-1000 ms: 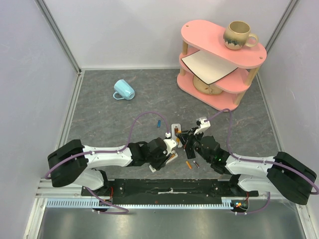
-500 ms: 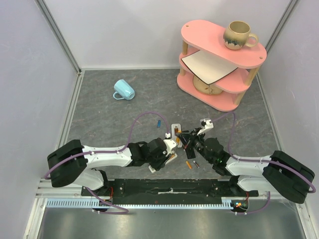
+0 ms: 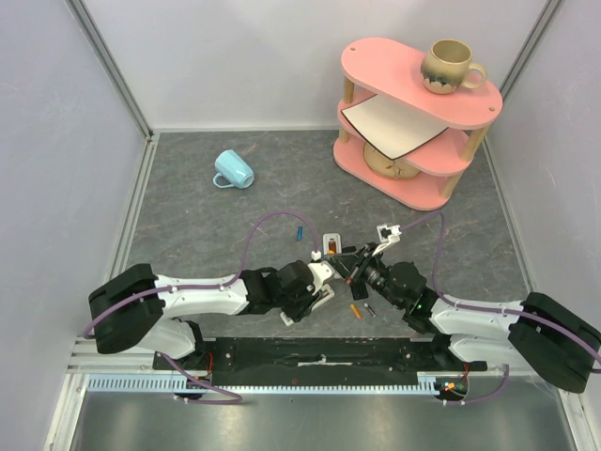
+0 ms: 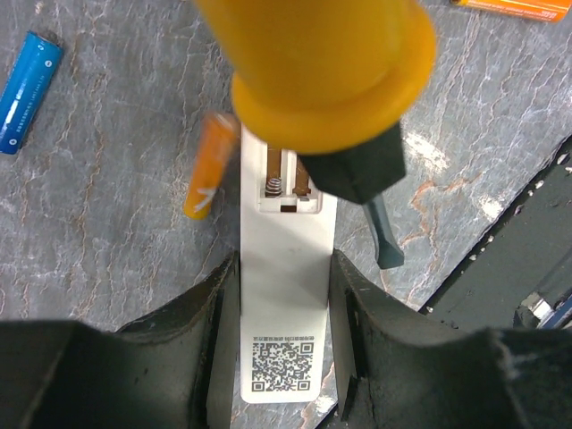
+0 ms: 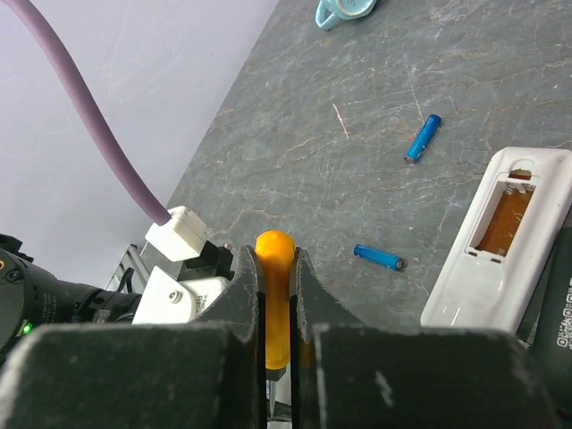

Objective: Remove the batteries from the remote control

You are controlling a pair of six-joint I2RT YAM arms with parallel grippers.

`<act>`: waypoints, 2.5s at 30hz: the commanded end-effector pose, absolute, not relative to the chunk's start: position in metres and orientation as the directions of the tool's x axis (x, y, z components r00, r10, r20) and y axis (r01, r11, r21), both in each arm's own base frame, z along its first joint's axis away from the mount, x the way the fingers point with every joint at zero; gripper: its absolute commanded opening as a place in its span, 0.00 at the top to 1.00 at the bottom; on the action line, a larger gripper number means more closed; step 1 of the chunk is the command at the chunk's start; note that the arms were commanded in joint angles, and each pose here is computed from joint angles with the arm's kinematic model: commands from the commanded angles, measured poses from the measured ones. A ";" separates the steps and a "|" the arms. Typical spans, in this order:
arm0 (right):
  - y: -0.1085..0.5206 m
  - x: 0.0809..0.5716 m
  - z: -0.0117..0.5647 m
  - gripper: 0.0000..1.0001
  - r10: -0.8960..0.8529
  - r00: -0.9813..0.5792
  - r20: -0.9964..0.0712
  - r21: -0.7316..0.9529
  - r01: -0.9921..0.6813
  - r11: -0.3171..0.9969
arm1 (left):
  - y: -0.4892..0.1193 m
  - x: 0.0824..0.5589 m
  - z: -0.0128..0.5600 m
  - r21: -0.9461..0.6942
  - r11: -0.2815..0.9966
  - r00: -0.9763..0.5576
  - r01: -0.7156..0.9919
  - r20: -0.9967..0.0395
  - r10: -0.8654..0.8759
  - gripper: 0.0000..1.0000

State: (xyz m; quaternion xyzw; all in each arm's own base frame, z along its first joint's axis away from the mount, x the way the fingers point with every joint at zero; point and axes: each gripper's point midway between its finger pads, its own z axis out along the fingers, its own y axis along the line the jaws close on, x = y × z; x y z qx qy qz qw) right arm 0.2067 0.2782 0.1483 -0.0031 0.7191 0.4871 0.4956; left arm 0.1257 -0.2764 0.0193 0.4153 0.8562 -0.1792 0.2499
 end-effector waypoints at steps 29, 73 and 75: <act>0.215 0.215 0.184 1.00 0.412 -0.329 -0.849 0.522 -0.411 0.747 | -0.294 0.134 0.045 -0.126 0.581 -0.503 0.804 -0.666 0.551 0.98; 0.206 0.215 0.188 1.00 0.386 -0.323 -0.864 0.493 -0.389 0.779 | -0.148 0.278 0.122 -0.267 0.955 -0.674 0.131 -0.730 -0.112 0.98; 0.206 0.215 0.187 1.00 0.383 -0.324 -0.865 0.490 -0.388 0.780 | -0.135 0.280 0.111 -0.277 0.959 -0.702 0.066 -0.696 -0.153 0.98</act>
